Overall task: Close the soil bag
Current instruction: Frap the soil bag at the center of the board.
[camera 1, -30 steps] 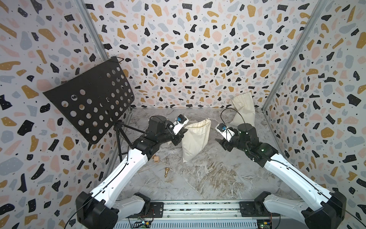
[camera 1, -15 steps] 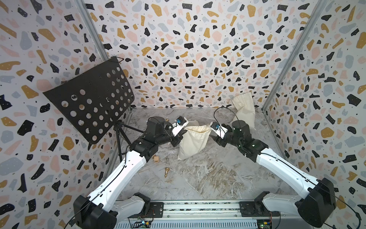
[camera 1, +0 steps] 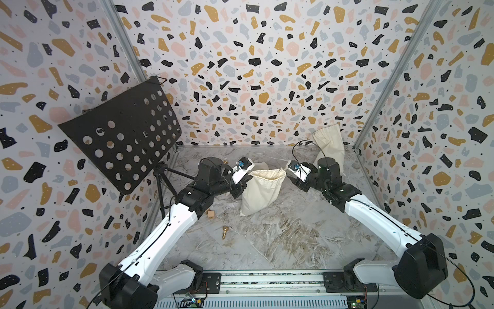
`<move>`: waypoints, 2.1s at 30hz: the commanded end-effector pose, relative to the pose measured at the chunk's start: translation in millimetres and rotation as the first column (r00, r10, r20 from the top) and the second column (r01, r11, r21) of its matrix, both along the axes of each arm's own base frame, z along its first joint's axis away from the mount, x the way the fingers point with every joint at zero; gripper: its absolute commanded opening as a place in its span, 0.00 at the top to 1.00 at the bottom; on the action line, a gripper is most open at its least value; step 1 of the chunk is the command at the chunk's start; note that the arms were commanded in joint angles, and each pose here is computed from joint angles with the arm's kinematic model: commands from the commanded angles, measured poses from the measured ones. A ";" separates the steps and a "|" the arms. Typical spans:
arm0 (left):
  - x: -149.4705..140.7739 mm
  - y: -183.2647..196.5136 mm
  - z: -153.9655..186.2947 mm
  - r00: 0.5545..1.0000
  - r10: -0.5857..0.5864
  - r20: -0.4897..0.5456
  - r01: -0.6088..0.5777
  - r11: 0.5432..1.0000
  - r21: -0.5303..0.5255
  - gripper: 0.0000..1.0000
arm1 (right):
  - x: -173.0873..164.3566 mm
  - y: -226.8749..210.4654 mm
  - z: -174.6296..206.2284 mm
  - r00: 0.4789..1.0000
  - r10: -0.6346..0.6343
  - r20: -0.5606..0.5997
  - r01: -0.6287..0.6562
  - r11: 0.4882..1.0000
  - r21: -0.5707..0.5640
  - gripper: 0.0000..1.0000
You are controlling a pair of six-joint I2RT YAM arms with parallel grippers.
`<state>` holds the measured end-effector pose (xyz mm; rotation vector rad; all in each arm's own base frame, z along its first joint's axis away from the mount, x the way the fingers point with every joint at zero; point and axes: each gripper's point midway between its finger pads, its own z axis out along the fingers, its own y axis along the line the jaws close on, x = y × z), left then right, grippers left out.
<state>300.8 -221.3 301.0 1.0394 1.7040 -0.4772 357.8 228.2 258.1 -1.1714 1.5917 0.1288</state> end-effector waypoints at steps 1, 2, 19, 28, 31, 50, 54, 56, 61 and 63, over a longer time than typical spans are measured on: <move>2.9 -2.2 27.5 0.995 -0.010 0.100 0.015 0.999 -0.050 1.00 | -13.1 13.5 31.1 0.992 0.111 0.053 -0.114 0.993 0.041 0.40; 2.6 -2.7 27.4 0.995 -0.013 0.099 0.018 0.999 -0.051 1.00 | -17.3 18.0 30.7 0.988 0.144 0.047 -0.147 0.988 0.052 0.40; -1.3 -8.3 26.4 0.995 -0.055 0.088 0.061 0.996 -0.061 1.00 | -19.3 50.7 51.9 0.948 0.307 0.077 -0.316 0.935 0.164 0.36; -3.2 -8.3 29.4 0.994 -0.059 0.093 0.065 0.996 -0.066 1.00 | -26.3 59.9 47.4 0.916 0.399 0.054 -0.402 0.906 0.128 0.42; -5.0 -8.2 30.4 0.993 -0.064 0.101 0.071 0.995 -0.065 1.00 | -26.7 60.7 40.6 0.910 0.413 0.030 -0.414 0.904 0.108 0.45; 40.0 24.9 24.5 0.970 0.232 0.074 -0.227 0.972 -0.062 1.00 | -1.9 29.1 63.3 0.983 0.169 0.076 -0.173 0.984 0.043 1.00; 72.0 55.3 17.1 0.904 0.427 0.002 -0.426 0.902 -0.077 1.00 | -9.5 17.3 98.4 0.986 0.100 0.133 -0.114 0.987 0.109 1.00; 77.8 60.0 16.8 0.891 0.455 -0.012 -0.454 0.887 -0.080 1.00 | -18.8 20.0 113.8 0.983 0.100 0.155 -0.122 0.983 0.135 1.00; 84.5 65.8 34.6 0.878 0.477 -0.031 -0.476 0.866 -0.156 0.88 | -43.4 49.5 147.4 0.970 0.136 0.202 -0.167 0.975 0.144 1.00; 82.0 65.8 43.6 0.881 0.472 -0.033 -0.470 0.863 -0.184 0.77 | -51.3 66.1 161.6 0.963 0.144 0.227 -0.184 0.969 0.164 1.00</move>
